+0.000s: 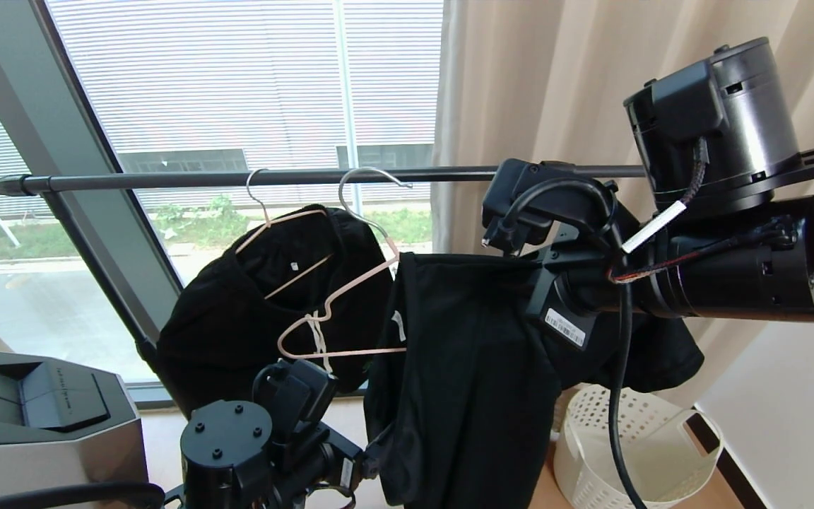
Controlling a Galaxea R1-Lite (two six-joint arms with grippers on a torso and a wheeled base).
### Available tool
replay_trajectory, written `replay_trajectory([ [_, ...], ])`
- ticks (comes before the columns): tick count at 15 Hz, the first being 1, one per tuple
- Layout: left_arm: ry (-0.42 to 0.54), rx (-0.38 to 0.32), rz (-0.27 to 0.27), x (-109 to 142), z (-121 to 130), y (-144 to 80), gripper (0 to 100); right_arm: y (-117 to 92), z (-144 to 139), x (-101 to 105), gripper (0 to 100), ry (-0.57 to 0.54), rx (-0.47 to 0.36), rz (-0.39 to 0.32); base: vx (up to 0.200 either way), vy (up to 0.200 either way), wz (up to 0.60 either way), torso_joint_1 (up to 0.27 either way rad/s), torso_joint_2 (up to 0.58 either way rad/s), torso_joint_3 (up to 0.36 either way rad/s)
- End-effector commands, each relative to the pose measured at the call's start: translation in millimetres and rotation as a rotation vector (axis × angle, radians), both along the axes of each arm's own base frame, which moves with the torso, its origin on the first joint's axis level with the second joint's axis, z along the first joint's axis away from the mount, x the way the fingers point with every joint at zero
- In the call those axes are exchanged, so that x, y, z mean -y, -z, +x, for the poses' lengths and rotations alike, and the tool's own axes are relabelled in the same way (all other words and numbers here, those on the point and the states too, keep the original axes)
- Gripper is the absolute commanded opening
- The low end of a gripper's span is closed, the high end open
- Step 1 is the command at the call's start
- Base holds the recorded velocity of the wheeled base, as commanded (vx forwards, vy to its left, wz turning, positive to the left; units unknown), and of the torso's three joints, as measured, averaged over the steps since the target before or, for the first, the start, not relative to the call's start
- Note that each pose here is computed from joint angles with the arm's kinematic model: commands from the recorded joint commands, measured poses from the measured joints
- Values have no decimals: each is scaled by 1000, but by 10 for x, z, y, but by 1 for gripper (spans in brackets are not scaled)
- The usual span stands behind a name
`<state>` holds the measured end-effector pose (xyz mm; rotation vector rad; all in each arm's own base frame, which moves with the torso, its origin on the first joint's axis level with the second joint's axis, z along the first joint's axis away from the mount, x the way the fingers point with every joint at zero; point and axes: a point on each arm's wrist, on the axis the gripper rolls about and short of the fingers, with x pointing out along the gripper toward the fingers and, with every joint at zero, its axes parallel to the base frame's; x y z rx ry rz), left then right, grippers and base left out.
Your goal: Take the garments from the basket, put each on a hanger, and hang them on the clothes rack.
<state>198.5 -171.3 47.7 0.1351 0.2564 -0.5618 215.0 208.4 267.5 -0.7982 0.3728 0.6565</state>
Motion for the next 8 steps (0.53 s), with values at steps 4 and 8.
replay_trajectory([
  [4,2,-11,11,5,-4,38,100,25,19,-18,0,15,-9,4,0,0,0,0,0,0],
  [8,3,-19,15,8,-2,62,0,29,16,-14,0,19,-13,9,0,0,0,0,0,0],
])
